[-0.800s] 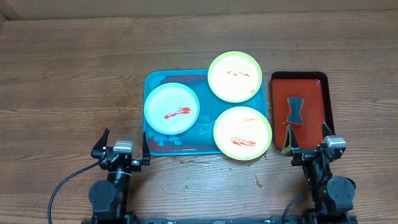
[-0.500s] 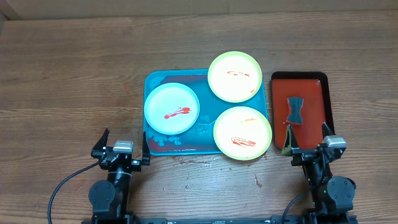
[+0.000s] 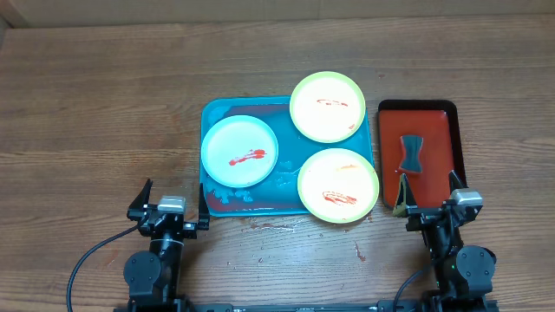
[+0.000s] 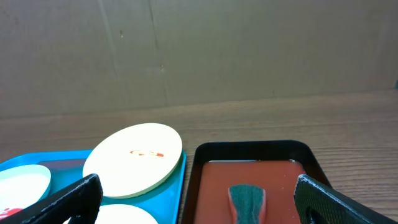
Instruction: Clean dirty plates on tray and stack at the side
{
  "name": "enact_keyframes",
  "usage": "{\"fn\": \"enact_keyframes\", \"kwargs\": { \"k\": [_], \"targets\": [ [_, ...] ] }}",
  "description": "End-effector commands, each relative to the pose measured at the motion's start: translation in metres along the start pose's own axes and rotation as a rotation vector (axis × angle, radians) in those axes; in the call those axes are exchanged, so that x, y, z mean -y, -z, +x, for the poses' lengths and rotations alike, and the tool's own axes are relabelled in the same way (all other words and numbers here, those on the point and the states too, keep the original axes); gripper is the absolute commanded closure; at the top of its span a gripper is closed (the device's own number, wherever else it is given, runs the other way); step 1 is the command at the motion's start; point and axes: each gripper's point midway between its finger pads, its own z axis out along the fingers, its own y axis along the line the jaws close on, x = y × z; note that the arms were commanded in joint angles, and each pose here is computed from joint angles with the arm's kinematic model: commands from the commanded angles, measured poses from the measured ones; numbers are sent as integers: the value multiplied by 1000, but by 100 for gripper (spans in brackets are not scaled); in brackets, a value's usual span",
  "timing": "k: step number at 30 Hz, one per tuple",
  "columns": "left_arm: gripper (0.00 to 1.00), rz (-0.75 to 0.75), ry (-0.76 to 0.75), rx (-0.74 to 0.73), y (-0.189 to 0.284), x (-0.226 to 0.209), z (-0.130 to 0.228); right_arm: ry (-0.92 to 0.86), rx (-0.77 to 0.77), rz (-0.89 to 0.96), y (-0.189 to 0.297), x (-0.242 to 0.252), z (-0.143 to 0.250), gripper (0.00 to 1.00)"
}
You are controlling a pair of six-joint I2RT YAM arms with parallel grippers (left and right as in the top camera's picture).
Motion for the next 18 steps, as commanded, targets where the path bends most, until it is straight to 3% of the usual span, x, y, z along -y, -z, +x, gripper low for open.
{"fn": "enact_keyframes", "kwargs": {
  "k": [1, 18],
  "targets": [
    [0, -3, -19, 5, 0, -1, 0, 0, 3, -11, 0, -2, 2, 0],
    [0, -24, -36, -1, 0, -4, 2, 0, 3, -11, 0, -2, 2, 0]
  ]
}}
